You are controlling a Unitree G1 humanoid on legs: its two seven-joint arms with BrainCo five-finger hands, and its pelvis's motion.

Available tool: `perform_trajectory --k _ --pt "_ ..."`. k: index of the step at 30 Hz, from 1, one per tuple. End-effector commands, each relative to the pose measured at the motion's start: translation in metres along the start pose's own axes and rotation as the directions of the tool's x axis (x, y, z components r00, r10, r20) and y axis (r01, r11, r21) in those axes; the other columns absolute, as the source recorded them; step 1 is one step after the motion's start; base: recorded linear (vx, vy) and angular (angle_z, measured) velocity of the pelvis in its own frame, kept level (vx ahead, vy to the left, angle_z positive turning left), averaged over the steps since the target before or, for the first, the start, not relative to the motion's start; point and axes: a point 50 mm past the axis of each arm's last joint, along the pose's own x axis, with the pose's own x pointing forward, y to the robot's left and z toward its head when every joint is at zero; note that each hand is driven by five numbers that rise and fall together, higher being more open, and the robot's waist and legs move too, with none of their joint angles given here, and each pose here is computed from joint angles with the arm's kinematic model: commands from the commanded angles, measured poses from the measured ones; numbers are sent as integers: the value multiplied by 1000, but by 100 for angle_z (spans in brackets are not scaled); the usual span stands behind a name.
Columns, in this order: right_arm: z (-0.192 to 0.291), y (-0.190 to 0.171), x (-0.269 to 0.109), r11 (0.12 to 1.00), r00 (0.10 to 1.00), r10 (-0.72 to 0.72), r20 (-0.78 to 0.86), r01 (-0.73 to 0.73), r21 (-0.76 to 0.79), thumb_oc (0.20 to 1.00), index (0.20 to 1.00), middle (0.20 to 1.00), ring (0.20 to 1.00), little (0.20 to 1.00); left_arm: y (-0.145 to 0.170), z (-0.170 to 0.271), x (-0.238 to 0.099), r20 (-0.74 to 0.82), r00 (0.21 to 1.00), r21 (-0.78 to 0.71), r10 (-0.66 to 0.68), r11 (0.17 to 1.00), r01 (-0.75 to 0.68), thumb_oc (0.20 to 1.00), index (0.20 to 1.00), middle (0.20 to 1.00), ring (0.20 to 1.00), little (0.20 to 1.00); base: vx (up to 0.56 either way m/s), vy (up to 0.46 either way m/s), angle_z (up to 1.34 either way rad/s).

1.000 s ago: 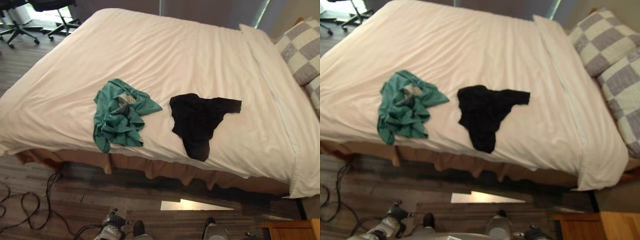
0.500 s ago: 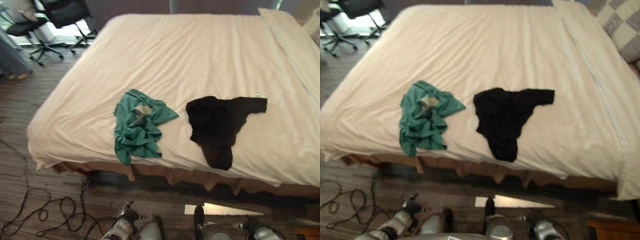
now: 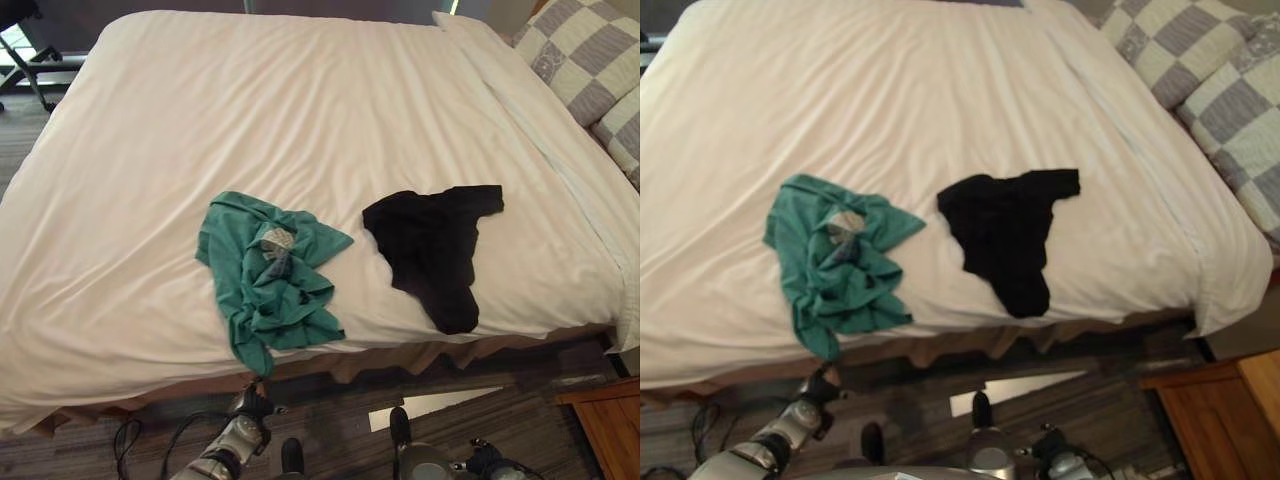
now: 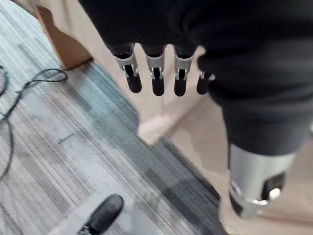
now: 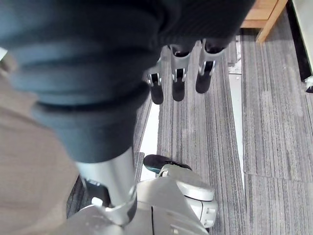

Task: Tidy up the quilt and then pick up the clothes from the bed and put them into the laundry hamper.

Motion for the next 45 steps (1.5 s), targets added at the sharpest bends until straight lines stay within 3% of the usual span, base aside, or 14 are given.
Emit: perform_trajectory --k 1,6,8,11,13,14,15,17,22,26,29,33,38,45 --pt "9 -23 4 998 998 -55 4 55 -27 1000 1000 1000 1000 1000 7 -18 -1 -74 996 -5 45 999 -46 1000 1000 1000 1000 1000 52 0 6" --pt "-43 -48 -2 972 971 -149 -190 179 152 1000 1000 1000 1000 1000 24 -98 -22 -366 924 -193 112 962 -193 1000 1000 1000 1000 1000 72 -34 18" --pt "-73 -79 -12 881 921 -253 -297 346 323 1000 1000 1000 1000 1000 51 -143 -42 -524 829 -322 193 857 -403 1000 1000 1000 1000 1000 119 -36 5" --pt "-79 -111 -21 769 870 -402 -287 490 411 1000 1000 1000 1000 1000 97 -152 -50 -548 764 -391 341 703 -594 1000 1000 1000 1000 1000 110 -22 3" --pt "-80 -110 -21 769 870 -401 -288 491 410 1000 1000 1000 1000 1000 97 -152 -50 -548 763 -390 341 703 -595 1000 1000 1000 1000 1000 37 -6 6" --pt "-60 -155 -36 694 787 -598 -152 603 394 1000 1000 1000 1000 1000 154 -113 -46 -357 741 -396 569 626 -672 1000 1000 1000 1000 1000 37 -6 7" --pt "-60 -155 -36 694 787 -597 -152 603 394 1000 1000 1000 1000 1000 154 -113 -46 -357 741 -396 569 626 -672 1000 1000 1000 1000 1000 45 -1 6" --pt "-23 -202 -60 618 646 -762 52 701 355 1000 1000 1000 1000 1000 222 -42 -65 -20 602 -438 798 534 -723 1000 1000 1000 1000 1000 0 0 0" --pt "26 -233 -84 568 505 -806 309 806 167 1000 1000 1000 1000 1000 269 49 -105 331 386 -549 861 509 -663 1000 1000 1000 1000 1000 7 10 -9" --pt "79 -247 -101 493 402 -762 508 868 53 1000 1000 1000 1000 1000 258 131 -116 608 342 -473 717 673 -569 1000 1000 1000 1000 1000 6 3 -3" --pt "133 -230 -102 516 360 -672 646 855 60 1000 1000 1000 1000 1000 208 205 -106 781 365 -294 506 815 -500 1000 1000 1000 1000 1000 -39 0 -3" --pt "168 -215 -108 536 310 -616 724 839 97 1000 1000 1000 1000 1000 169 243 -93 817 423 -169 392 863 -475 1000 1000 1000 1000 1000 -89 7 -19" --pt "180 -208 -113 544 295 -586 755 833 96 1000 1000 1000 1000 1000 141 258 -81 811 495 -52 314 880 -472 1000 1000 1000 1000 1000 -70 4 -18" --pt "165 -215 -110 520 299 -616 729 849 92 1000 1000 1000 1000 1000 130 218 -48 719 618 222 316 739 -636 1000 1000 1000 1000 1000 2 -13 4"
